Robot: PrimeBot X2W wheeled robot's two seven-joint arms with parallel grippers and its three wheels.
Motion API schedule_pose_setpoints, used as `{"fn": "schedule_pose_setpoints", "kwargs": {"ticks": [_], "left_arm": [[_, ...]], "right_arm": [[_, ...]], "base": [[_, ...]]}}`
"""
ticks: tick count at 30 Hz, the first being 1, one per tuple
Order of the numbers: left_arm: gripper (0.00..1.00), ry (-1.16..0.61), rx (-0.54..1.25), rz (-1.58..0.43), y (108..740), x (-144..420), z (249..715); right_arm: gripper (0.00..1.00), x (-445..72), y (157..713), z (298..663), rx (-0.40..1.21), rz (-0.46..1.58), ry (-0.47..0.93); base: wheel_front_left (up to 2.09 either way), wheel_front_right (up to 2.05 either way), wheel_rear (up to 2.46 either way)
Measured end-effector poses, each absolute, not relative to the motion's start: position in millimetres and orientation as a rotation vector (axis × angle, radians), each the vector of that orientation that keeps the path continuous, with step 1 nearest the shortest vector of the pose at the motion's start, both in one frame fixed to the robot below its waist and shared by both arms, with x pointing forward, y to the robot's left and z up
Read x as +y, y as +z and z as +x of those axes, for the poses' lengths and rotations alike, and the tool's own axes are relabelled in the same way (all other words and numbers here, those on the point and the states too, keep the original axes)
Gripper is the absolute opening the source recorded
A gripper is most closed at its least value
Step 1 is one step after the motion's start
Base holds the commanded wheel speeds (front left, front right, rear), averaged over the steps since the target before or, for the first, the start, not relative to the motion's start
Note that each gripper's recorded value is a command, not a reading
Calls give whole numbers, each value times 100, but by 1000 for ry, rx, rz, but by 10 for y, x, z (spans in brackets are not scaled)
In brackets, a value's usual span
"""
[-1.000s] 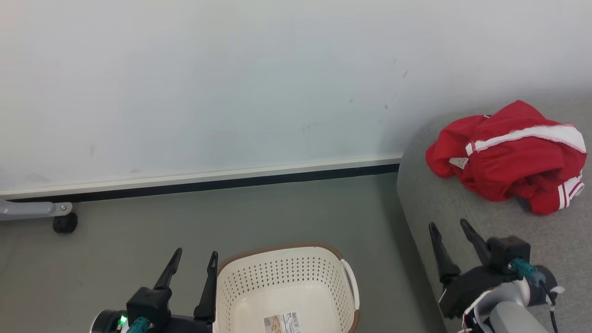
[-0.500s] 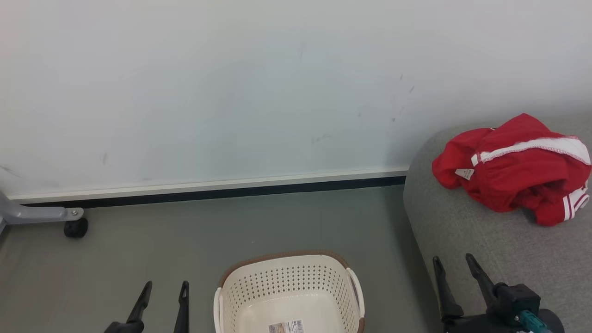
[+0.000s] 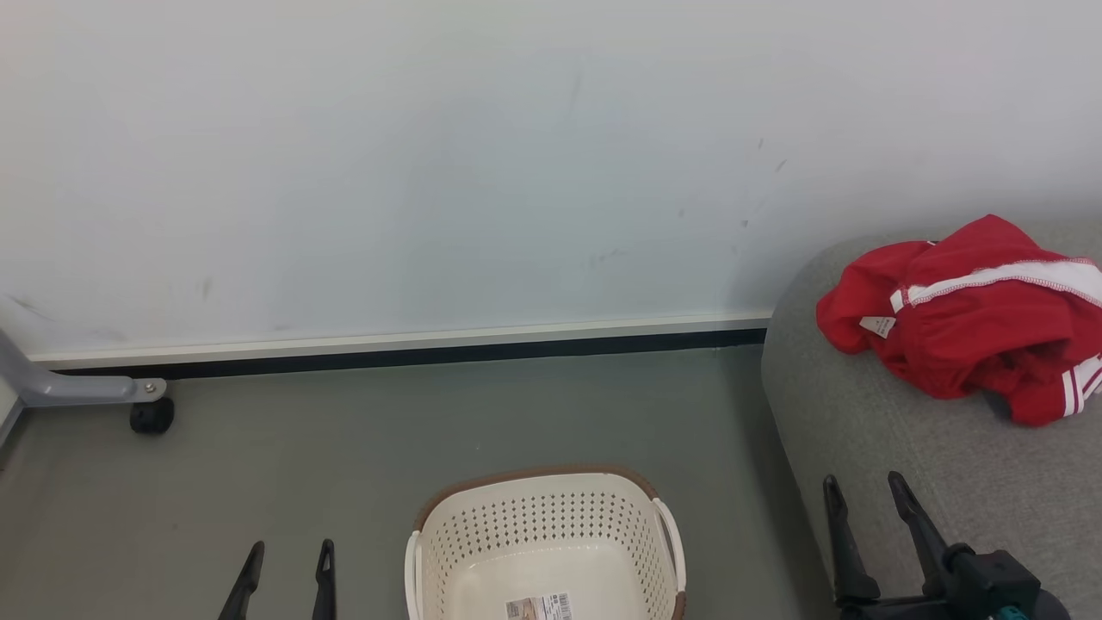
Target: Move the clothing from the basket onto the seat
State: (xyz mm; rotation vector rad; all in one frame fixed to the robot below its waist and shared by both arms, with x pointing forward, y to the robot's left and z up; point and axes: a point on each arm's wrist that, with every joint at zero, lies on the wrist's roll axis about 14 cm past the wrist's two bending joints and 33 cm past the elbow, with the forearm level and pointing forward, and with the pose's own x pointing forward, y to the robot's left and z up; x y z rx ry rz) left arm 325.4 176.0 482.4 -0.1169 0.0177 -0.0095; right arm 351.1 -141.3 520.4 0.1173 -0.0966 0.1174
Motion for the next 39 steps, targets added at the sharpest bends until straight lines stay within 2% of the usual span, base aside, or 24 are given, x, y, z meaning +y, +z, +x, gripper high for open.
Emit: {"fn": "schedule_pose_setpoints", "kwargs": {"ticks": [31, 32, 39], "left_arm": [[100, 0, -34, -43, 4960, 1803, 3313], [0, 0, -29, -43, 4945, 1803, 3310], [0, 9, 71, -58, 4628, 1764, 3181]], "right_arm": [[100, -1553, 5334, 3432, -126, 132, 61], [0, -1554, 5311, 3425, -120, 133, 60], [0, -1529, 4943, 3300, -5, 144, 48]], "base": [[0, 0, 0], [0, 0, 0], [0, 0, 0]]}}
